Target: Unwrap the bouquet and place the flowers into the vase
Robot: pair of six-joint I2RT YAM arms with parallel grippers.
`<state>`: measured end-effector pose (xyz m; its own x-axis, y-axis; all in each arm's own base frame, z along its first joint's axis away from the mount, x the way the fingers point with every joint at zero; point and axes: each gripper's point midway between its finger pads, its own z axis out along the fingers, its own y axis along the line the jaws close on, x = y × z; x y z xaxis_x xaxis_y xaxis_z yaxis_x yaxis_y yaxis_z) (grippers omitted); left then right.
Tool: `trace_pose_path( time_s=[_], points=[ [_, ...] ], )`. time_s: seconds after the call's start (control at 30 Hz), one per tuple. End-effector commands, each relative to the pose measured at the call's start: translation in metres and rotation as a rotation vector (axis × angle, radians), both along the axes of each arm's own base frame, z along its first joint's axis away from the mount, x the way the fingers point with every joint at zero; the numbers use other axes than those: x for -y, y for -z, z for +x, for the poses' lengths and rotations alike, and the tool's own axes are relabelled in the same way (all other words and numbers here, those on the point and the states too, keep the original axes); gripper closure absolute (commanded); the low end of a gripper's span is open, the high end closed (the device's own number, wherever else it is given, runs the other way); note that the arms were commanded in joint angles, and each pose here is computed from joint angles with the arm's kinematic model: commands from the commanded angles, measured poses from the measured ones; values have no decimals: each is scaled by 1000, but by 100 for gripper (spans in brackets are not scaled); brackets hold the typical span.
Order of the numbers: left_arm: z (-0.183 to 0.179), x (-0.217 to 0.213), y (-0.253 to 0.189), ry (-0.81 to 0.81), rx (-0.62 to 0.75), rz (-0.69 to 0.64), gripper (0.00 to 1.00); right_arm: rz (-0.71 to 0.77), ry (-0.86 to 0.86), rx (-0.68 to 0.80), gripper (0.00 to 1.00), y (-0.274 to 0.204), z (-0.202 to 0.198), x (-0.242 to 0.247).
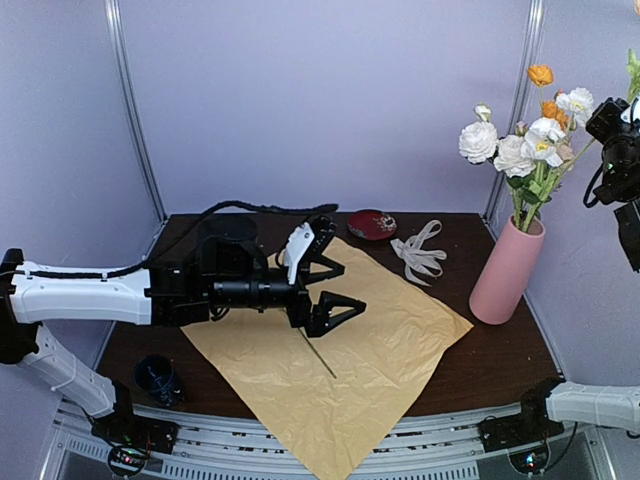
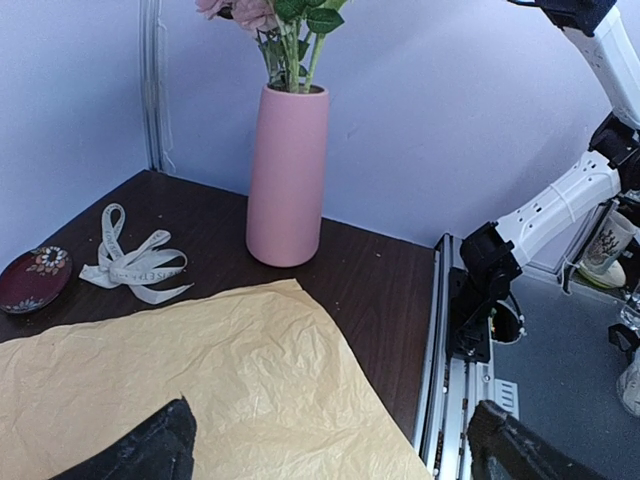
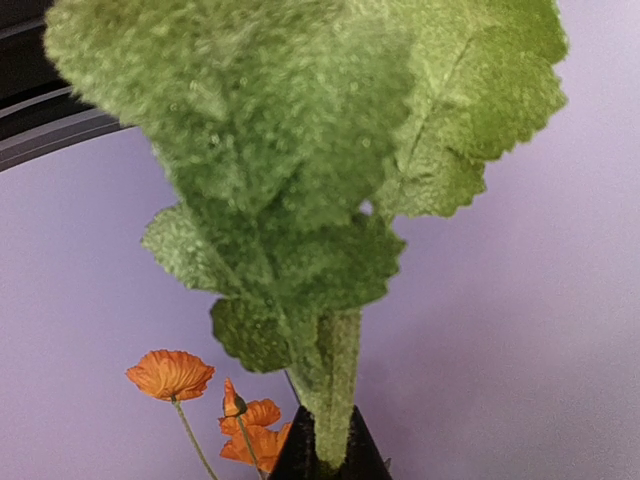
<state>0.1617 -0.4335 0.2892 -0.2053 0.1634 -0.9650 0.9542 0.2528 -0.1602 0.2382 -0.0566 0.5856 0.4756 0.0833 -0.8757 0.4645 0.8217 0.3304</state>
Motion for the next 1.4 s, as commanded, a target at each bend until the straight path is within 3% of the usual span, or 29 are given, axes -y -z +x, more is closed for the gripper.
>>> trace_pose_path(
  time_s=[0.0, 0.17, 0.83, 1.37],
  points=[
    [-2, 4, -12, 14, 1, -52, 2, 25, -29, -12, 100, 21, 7, -2],
    [-2, 0, -10, 7, -2, -51, 2, 39, -47, -29, 100, 38, 4, -2],
    [-3, 3, -11, 14, -7, -58, 2, 0, -50, -55, 100, 4, -22, 5],
    [-6, 7, -5, 28, -35, -51, 2, 28, -58, -120, 100, 73, -2, 0]
  ],
)
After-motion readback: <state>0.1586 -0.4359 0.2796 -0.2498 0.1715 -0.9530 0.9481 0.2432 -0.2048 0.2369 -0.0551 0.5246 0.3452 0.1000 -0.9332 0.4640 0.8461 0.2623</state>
